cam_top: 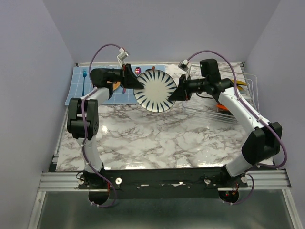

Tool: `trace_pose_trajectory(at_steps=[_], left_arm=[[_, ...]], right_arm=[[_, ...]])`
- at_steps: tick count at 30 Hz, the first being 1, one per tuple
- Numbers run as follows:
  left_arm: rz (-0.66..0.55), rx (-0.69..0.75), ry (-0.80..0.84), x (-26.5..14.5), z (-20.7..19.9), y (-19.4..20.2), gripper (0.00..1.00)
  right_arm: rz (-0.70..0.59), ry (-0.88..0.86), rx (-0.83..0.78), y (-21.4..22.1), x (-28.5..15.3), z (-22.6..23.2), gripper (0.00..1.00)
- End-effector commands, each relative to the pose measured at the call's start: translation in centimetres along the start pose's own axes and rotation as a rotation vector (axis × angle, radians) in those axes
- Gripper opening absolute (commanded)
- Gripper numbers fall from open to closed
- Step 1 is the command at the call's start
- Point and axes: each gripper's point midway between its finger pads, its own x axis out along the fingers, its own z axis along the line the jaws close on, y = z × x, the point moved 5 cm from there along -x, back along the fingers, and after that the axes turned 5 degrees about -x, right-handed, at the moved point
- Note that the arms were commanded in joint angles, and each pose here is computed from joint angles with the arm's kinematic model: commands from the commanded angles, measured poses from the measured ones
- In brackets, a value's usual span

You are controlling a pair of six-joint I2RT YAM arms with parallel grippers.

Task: Unload the plates from the dish rack
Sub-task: Place the plate at the center of the board.

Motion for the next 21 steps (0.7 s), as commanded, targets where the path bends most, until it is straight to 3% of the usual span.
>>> trace_pose_trajectory(at_steps=[1,2,3,4,21], left_arm=[[-0.299,-0.228,-0.569,-7.7,3.6,-2.6,0.00],[-0.138,0.083,-0.784,-8.3,5.0,-2.5,0.00],[-0.193,0.003,-0.668,-7.1,3.1,-2.4,0.00],[-0.260,-0.009,-0.621,-7.4,3.9,-2.9,0.00],[-0.209,0.020,-0.651,-7.3,5.4,0.5,0.00]], right_arm=[[0.083,-0.037,-0.042,2.3,-1.6,0.6,0.01],[0.084,-0.040,-0.045,2.3,-1.6,0.7,0.01],[0.084,-0.043,-0.048,2.4,-1.6,0.8,0.01],[0.088,-0.040,-0.046,2.6,-1.6,0.7,0.01],[0.076,-0.061,-0.056,3.1,-1.6,1.1,0.01]])
